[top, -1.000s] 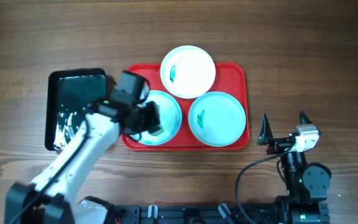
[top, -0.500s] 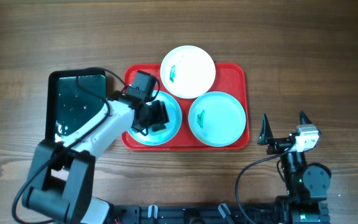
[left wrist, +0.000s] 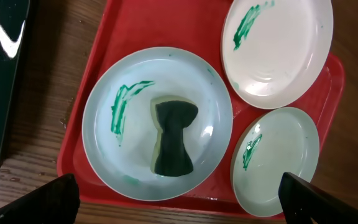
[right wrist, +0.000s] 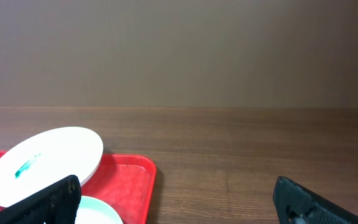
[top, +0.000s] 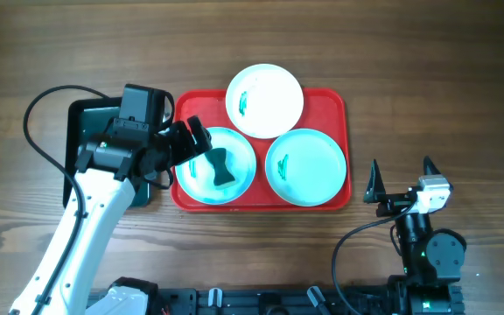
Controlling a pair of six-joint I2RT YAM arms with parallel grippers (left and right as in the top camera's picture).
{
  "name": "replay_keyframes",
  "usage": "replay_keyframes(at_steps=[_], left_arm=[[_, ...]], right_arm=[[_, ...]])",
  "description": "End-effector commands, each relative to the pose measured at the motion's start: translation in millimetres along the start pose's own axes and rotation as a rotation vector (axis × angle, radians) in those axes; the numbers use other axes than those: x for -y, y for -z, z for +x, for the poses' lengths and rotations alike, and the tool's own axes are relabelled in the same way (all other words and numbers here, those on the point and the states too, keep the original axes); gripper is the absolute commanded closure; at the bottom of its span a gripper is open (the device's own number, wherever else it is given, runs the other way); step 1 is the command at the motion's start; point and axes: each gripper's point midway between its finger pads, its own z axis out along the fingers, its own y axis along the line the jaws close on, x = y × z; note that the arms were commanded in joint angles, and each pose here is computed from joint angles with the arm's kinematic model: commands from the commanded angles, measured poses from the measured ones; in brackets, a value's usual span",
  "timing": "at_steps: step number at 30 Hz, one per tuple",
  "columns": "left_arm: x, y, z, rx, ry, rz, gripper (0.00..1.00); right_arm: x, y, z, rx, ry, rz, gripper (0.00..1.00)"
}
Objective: Clean dirty plates on tray and stack at the side
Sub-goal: 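Reach the right gripper over and grip the left plate's rim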
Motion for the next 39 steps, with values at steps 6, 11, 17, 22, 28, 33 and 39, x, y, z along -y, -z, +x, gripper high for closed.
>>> replay_keyframes(at_steps=[6,11,17,22,28,33,39], left_arm=[[-1,2,-3,0.01,0.002,-0.003,0.0],[-1,2,-2,0.007,0.003,-0.005,0.0],[-1,2,-2,0.007,0.003,-0.005,0.0],[-1,2,-2,0.007,0.003,-0.005,0.0],[-1,2,-2,0.007,0.003,-0.005,0.0],[-1,2,-2,0.008,0.003,-0.005,0.0],[-1,2,-2,0.006,0.003,-0.006,0.0]], right_arm=[[-97,32,-27,-0.148,-0.797,-0.613,0.0],[-102,95,-156,0.347,-0.74,-0.896,0.0],[-101,92,-232,0.252,-0.408,-0.683,0.0],[-111,45,-219,-0.462,-0.325,-0.631,0.0],[-141,2,-183,-0.87,-0.288,-0.608,0.0],[-156,-45,-147,-0.89,-0.188,-0.256,0.0],[-235,-93,-49,-1.075,-0.064,-0.31,0.05]])
